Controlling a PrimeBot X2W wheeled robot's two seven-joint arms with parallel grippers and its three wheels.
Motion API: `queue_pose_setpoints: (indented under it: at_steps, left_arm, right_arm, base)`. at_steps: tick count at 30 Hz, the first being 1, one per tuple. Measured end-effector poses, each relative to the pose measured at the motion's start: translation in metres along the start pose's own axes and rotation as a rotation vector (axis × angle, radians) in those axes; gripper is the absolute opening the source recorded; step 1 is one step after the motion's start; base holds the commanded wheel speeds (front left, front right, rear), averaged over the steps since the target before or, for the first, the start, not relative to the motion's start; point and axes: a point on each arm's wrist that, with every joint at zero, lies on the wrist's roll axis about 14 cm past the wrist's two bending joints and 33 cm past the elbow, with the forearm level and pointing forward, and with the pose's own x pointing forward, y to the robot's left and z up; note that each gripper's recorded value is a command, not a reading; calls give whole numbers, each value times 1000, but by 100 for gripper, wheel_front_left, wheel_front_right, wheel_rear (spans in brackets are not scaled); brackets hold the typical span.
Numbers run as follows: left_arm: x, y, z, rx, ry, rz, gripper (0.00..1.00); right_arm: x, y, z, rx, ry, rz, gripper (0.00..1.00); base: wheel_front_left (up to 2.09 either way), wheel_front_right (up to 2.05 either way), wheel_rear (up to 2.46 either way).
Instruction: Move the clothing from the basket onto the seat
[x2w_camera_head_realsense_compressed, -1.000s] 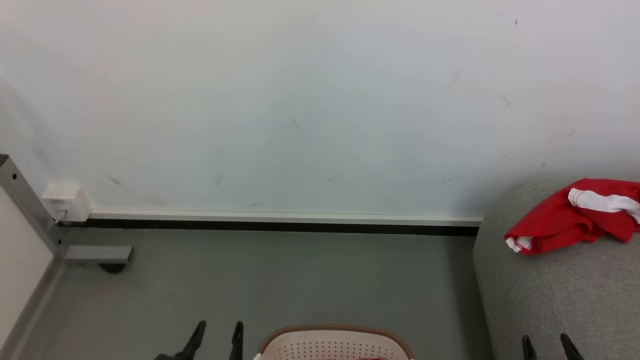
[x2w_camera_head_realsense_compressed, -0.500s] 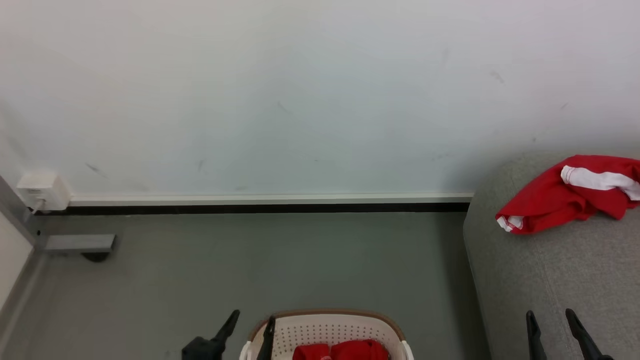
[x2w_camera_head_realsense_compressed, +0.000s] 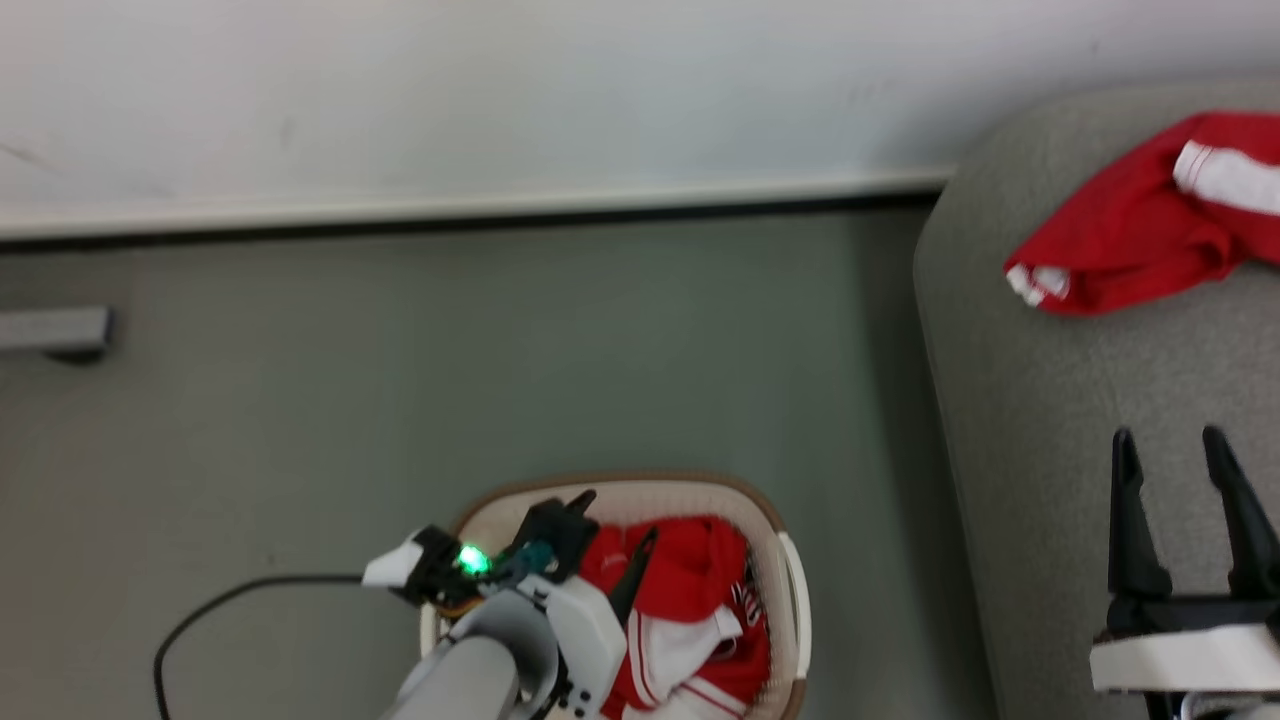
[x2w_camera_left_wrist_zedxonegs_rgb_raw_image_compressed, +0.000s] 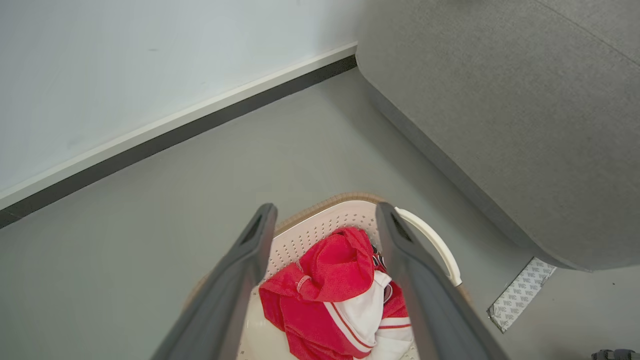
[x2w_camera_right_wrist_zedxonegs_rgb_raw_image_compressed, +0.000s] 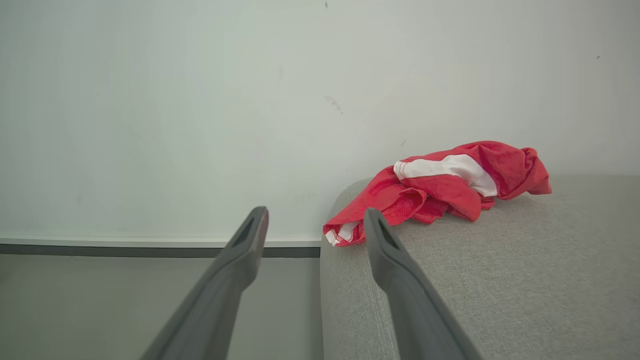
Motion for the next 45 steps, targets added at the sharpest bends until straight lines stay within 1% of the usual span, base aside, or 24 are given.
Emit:
queue_pose_setpoints:
  at_steps: [7, 13, 17, 22, 26, 30, 33, 37, 38, 39, 40, 45]
  left_arm:
    - [55, -1, -70, 41, 260, -117, 100]
    - [84, -8, -138, 12, 443, -195, 100]
    - [102, -12, -174, -12, 515, -230, 100]
    - [119, -16, -218, -37, 594, -249, 100]
    - [129, -15, -249, -54, 640, -236, 100]
    - [135, -13, -277, -65, 680, -229, 100]
    - [140, -18, -289, -77, 685, -238, 100]
    - [147, -26, -290, -85, 652, -255, 100]
    - [147, -26, -289, -85, 642, -258, 96]
    - [147, -26, -288, -85, 631, -260, 22]
    - [148, -25, -286, -85, 620, -261, 0]
    - [152, -24, -272, -91, 554, -266, 0]
  right_arm:
    - [47, -7, -21, -5, 9, -14, 100]
    - [75, -18, -51, -30, 42, -35, 100]
    - [88, -19, -76, -55, 76, -25, 100]
    - [101, -20, -102, -79, 102, -12, 100]
    - [102, -21, -125, -101, 141, -1, 100]
    - [102, -22, -136, -124, 150, 6, 100]
    - [101, -26, -140, -148, 157, 6, 100]
    - [96, -31, -139, -167, 164, -7, 100]
    - [95, -31, -139, -171, 165, -6, 100]
    - [94, -31, -139, -173, 165, -5, 100]
    - [94, -31, -140, -172, 165, -6, 100]
    - [93, -30, -139, -166, 167, -6, 100]
  base:
    - [0, 0, 0]
    - [0, 0, 0]
    - [0, 0, 0]
    - [0, 0, 0]
    - [0, 0, 0]
    - [0, 0, 0]
    - [0, 0, 0]
    - [5, 5, 5]
    - [9, 9, 9]
    - [4, 4, 4]
    - [0, 0, 0]
    - [0, 0, 0]
